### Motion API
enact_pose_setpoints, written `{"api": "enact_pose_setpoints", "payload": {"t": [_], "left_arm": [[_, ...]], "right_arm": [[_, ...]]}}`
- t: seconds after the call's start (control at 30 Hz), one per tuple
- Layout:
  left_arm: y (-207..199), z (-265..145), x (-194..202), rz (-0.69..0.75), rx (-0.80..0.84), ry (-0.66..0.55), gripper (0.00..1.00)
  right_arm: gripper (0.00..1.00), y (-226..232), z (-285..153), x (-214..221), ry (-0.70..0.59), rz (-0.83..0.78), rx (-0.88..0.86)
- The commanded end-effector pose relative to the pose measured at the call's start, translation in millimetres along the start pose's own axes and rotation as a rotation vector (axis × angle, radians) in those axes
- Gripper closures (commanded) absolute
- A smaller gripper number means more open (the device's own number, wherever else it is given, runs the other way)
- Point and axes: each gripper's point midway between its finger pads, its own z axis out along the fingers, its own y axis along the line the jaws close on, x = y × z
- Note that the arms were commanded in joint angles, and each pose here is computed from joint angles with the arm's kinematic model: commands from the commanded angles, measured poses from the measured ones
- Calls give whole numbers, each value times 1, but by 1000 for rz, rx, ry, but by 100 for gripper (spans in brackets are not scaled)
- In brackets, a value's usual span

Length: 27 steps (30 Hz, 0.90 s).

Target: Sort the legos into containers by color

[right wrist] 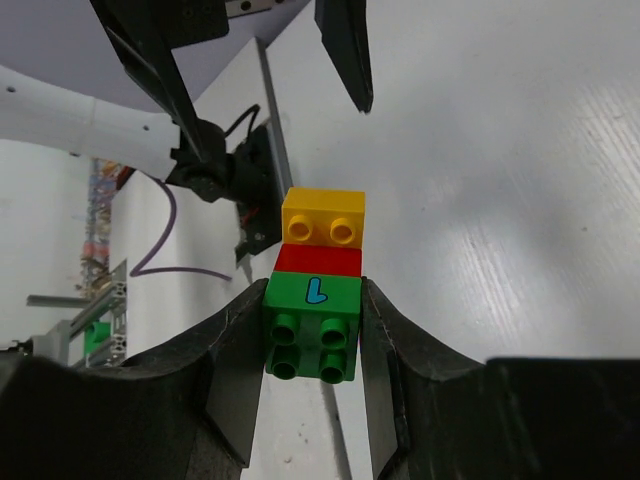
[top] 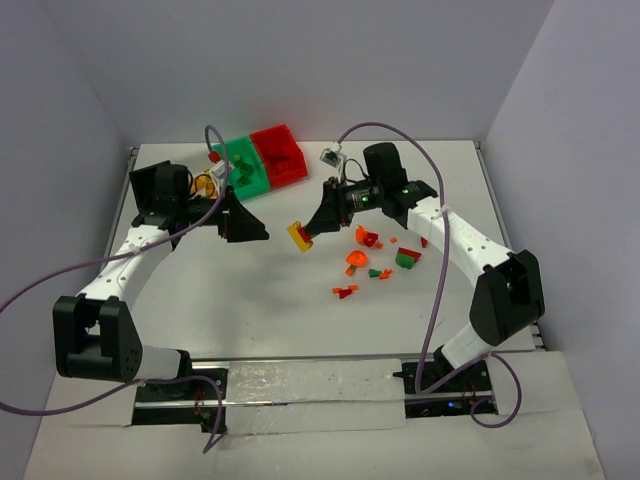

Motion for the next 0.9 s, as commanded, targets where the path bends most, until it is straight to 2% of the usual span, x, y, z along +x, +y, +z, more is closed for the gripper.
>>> {"api": "enact_pose_setpoints", "payload": {"t": [0.0,0.27,0.6,0.73,0.87], "left_arm": [[-43,14,-3,130,148,17,7],[-48,28,4,141,160,43,8],[-59,40,-1,174,193,46,17],[-63,42,1,167,209,53,26],[-62,42,4,157,211,61,49]], "right_arm": [[100,31,2,-8,-7,-63,-124],[100,50,2,-4,12,-71,-203],[100,58,4,1,32,-76,-241],[100,57,5,2,35,-73,-238],[100,54,5,1,30,-75,-220]]}}
